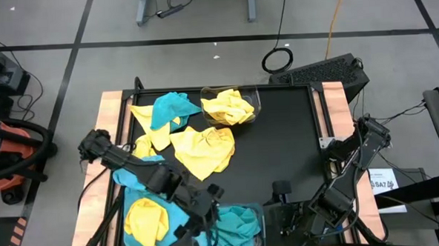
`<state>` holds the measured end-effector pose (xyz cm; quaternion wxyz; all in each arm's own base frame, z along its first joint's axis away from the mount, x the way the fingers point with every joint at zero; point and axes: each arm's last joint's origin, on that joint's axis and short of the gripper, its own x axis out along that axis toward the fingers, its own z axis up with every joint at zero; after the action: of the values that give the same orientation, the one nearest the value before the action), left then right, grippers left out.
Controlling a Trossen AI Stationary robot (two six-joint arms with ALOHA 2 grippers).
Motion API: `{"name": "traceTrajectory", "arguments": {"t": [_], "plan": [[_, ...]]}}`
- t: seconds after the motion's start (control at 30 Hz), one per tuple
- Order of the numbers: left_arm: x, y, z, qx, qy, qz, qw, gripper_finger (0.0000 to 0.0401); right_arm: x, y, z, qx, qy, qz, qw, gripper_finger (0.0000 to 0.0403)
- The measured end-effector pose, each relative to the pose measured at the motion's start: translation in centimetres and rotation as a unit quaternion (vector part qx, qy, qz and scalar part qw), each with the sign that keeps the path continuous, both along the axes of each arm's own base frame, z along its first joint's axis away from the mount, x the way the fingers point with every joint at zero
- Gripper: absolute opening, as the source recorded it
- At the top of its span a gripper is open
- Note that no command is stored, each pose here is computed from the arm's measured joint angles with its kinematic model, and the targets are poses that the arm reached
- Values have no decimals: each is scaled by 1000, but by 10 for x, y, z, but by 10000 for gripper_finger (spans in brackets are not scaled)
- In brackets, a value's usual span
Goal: Sort microfiber towel by color & place in baskets
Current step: Put the yellow towel into the top transparent bin
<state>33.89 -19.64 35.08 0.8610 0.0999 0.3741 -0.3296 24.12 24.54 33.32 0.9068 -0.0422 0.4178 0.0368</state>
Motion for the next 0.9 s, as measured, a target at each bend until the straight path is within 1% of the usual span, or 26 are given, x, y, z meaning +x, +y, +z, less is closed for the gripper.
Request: {"name": "traceTrajectory", "arguments": {"t": [0.17, 0.27, 0.5, 0.63, 0.77, 0.9], "plan": [[-18, -15, -6, 16, 55, 10, 998, 200, 0, 0, 0, -3, -1, 5, 1000, 285], [-29, -25, -8, 22, 76, 10, 997, 195, 0, 0, 0, -5, -3, 7, 1000, 285], [-46, -43, -10, 41, 87, 14, 995, 172, 0, 0, 1, -10, -9, 2, 1000, 285], [-57, -50, -13, 56, 109, 16, 992, 160, 0, 0, 1, -10, -9, 1, 1000, 285], [-67, -53, -21, 86, 137, 26, 987, 157, 0, 0, 1, -9, -10, 1, 1000, 285], [-77, -57, -32, 103, 171, 43, 979, 157, 1, 0, 1, -10, -10, 0, 1000, 285]]}}
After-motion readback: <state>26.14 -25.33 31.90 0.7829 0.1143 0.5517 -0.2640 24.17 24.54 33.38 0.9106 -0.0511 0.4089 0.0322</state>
